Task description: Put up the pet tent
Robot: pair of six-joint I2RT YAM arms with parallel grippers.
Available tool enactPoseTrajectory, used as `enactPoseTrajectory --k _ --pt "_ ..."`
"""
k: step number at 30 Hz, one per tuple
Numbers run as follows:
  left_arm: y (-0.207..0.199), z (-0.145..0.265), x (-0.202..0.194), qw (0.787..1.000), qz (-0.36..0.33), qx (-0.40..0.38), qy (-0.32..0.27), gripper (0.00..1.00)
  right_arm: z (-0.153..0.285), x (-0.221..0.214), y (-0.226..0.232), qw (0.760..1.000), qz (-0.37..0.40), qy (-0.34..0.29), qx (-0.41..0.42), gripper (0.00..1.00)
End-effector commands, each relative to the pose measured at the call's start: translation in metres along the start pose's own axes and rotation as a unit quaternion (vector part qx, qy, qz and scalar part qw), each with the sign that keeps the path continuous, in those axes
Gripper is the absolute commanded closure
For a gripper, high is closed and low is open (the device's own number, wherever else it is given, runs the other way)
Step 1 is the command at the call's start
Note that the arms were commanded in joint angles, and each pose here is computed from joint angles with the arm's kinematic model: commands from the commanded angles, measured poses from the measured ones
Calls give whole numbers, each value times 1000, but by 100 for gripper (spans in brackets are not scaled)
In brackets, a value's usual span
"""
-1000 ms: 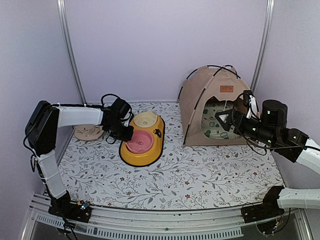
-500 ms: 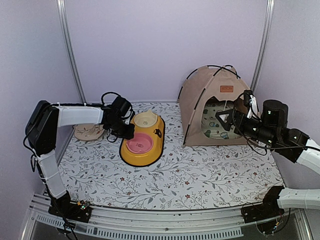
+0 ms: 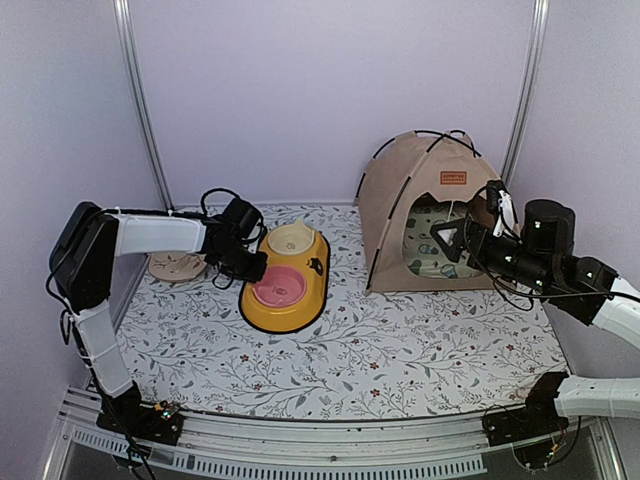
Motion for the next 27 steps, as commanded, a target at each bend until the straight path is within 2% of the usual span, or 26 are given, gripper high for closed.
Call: enactPoseTrajectory --k 1,10,27 --pt "-6 6 3 1000 -5 -5 -17 90 1 4 4 1000 -3 -5 3 1" --pt "-8 14 16 999 -6 -12 -34 89 1 4 3 1000 -4 -5 2 1" --pt "-23 -10 -1 999 19 -48 -14 91 2 2 1 1000 -4 -4 0 1"
Point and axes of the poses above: each gripper's point midway between its finger pads, its own z axis back along the fingers, its own y axis along the line the jaws close on, x = y × z, the point moved 5 cm from there along z, back along the fingers, and after that the axes turned 10 degrees about -z, right-handed, at the moved point
